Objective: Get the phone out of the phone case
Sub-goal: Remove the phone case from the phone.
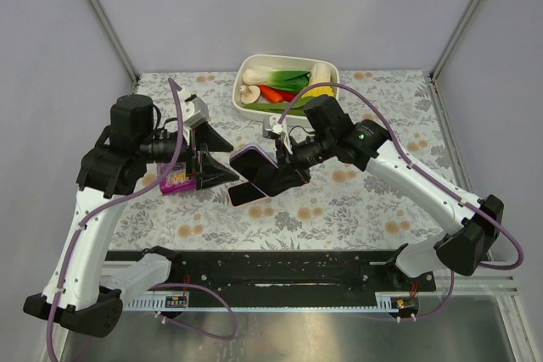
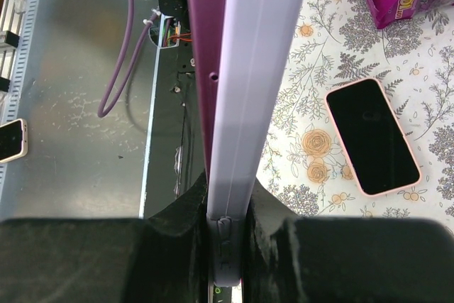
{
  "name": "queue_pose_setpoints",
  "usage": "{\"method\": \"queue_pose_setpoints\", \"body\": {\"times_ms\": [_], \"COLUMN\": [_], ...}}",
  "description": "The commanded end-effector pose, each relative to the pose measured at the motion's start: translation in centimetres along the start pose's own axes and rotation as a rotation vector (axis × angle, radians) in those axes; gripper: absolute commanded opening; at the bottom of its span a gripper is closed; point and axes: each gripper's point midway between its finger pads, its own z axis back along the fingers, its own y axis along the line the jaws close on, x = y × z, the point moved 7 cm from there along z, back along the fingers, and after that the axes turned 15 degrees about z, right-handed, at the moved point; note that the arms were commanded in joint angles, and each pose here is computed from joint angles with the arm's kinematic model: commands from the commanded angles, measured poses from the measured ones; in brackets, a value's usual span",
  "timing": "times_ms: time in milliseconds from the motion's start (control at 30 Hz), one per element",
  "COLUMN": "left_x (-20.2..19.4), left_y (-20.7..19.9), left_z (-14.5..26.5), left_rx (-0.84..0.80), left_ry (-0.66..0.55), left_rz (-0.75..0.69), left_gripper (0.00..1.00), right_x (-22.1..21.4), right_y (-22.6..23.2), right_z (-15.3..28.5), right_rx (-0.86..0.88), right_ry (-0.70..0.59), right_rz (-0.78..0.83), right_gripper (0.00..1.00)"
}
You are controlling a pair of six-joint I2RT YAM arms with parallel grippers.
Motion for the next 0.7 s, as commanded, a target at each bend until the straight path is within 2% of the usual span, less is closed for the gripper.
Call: {"method": "queue_pose_setpoints", "body": {"times_ms": [0,267,667], "left_x": [0.0,0.1,0.5], "left_y": [0.2,-1.4,-4.0], "left_z": [0.4,0.8,2.3], "left_rx": [0.063,-0.001,0.005], "left_ry": [-0.008,-0.003,-0.027], "left_rz": [-0.054,-0.035,-0.073], "left_gripper": [0.86,0.85,0.86], "right_x": [3.0,3.1,2.9], "right_y": [-0.6,-0.9,-1.0], "right_z": [1.1,1.3,1.3], "right_rx": [-0.035,-0.044,-0.039], "right_ry": [-0.095,-0.098,-0.103], "right_rz": [0.096,0.085,0.071], "right_gripper": [0.0,0.0,0.0]}}
